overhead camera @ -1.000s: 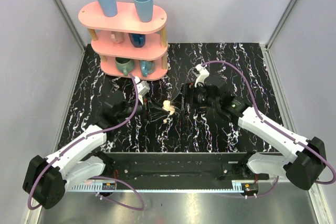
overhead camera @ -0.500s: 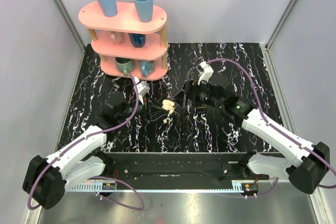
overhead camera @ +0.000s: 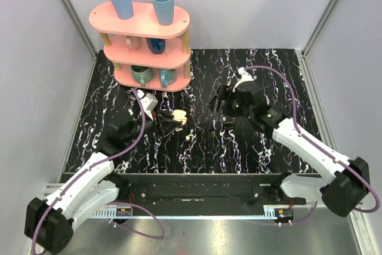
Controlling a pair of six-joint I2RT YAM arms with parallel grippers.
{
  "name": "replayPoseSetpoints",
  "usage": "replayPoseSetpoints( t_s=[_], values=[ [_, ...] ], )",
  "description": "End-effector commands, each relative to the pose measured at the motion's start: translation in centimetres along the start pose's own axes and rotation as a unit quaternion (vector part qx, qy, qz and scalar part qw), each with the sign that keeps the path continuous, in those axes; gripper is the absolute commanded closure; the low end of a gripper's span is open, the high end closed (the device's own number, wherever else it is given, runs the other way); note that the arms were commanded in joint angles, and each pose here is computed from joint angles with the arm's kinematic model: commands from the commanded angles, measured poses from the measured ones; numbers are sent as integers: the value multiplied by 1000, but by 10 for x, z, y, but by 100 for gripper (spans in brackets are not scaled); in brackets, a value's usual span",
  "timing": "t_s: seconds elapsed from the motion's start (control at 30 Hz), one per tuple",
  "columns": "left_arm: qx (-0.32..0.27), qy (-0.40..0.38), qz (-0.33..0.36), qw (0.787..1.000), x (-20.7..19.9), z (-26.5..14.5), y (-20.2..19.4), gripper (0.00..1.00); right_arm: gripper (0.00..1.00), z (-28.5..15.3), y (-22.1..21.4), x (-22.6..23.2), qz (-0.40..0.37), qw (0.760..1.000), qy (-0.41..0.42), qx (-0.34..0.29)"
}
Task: Insert the wireless bluetooth earbuds into the charging case
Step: Pick up the earbud from the center of the board.
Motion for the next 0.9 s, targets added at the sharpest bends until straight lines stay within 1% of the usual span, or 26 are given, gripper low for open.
replayPoseSetpoints(
  t_s=[0.0,0.07,0.13,0.27,0.37,0.43,0.47,0.53,0.6,0.67,0.87],
  values=[
    [-45,9,23,999,-3,-8,18,100,16,18,-9,4,16,999,12,32],
    [-60,15,33,998,-5,-13,24,100,18,28,-14,8,16,998,27,45],
    [-63,26,35,997,-4,-16,26,100,18,34,-15,12,11,998,42,50],
    [-84,28,28,996,-8,-23,29,100,20,61,-30,12,-9,995,57,83],
    [-89,35,18,995,-12,-31,29,100,26,76,-38,19,-25,991,90,98],
    [-106,50,19,993,-10,-36,33,100,31,86,-43,23,-26,987,112,111],
    [-115,55,21,992,-11,-40,34,100,32,89,-46,26,-27,985,124,117],
    [-134,68,24,988,-11,-46,39,100,33,96,-56,32,-20,980,145,139],
    [-139,74,25,987,-10,-48,41,100,32,101,-60,38,-14,975,168,141],
    [-139,82,24,987,-9,-49,41,100,32,106,-74,41,-8,969,185,161],
    [-131,72,23,988,-10,-45,40,100,34,114,-106,53,-52,953,213,208]
  ],
)
Point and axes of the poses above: each gripper's point midway between its finger pads, its own z axis out along the fingers, its own x axis along the line the jaws close on, y = z × x, the point moved 2 cm from there along -z, back along the fingers, and after that the axes turned 15 degrees about -z, right-handed, at the moved point
